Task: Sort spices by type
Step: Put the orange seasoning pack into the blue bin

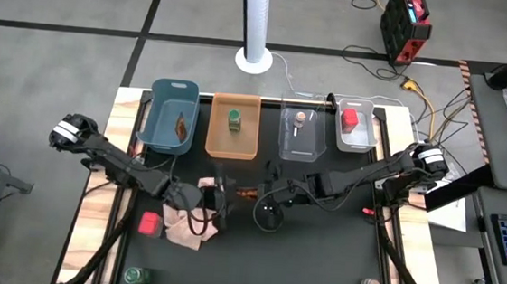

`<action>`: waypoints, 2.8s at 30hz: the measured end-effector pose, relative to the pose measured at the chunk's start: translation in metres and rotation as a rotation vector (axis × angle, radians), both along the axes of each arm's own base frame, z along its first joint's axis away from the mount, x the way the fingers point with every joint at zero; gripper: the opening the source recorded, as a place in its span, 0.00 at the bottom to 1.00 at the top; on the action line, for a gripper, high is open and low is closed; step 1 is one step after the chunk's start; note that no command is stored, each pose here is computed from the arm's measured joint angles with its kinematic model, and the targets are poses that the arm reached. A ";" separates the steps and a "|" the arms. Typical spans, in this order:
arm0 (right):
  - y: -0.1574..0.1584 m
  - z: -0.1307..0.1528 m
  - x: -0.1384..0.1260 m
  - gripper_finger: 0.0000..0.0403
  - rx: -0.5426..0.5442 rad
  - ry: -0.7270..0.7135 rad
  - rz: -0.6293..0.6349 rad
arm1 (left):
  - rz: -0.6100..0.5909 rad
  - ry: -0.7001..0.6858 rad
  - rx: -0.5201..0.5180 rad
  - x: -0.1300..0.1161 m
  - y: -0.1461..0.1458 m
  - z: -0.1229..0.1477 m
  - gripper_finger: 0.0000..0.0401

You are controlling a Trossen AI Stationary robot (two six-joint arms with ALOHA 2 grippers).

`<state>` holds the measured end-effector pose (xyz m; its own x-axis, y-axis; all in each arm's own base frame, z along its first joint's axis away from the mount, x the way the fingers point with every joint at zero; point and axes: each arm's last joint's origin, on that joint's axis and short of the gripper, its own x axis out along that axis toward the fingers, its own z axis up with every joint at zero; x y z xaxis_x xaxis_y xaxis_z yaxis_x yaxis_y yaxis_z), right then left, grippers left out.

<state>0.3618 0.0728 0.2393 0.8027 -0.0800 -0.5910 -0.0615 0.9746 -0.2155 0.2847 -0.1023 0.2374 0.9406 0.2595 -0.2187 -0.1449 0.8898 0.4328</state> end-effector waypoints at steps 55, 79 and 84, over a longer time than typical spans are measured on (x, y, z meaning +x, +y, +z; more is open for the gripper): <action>0.015 -0.044 -0.018 0.06 -0.062 -0.012 0.127 | 0.080 0.105 -0.186 0.004 -0.013 -0.012 0.62; 0.007 -0.040 -0.013 0.15 -0.124 -0.065 0.144 | -0.011 0.046 -0.205 0.017 -0.004 -0.006 0.02; 0.007 -0.037 -0.014 0.22 -0.036 -0.080 0.086 | 0.052 0.036 -0.220 0.014 -0.005 -0.007 0.00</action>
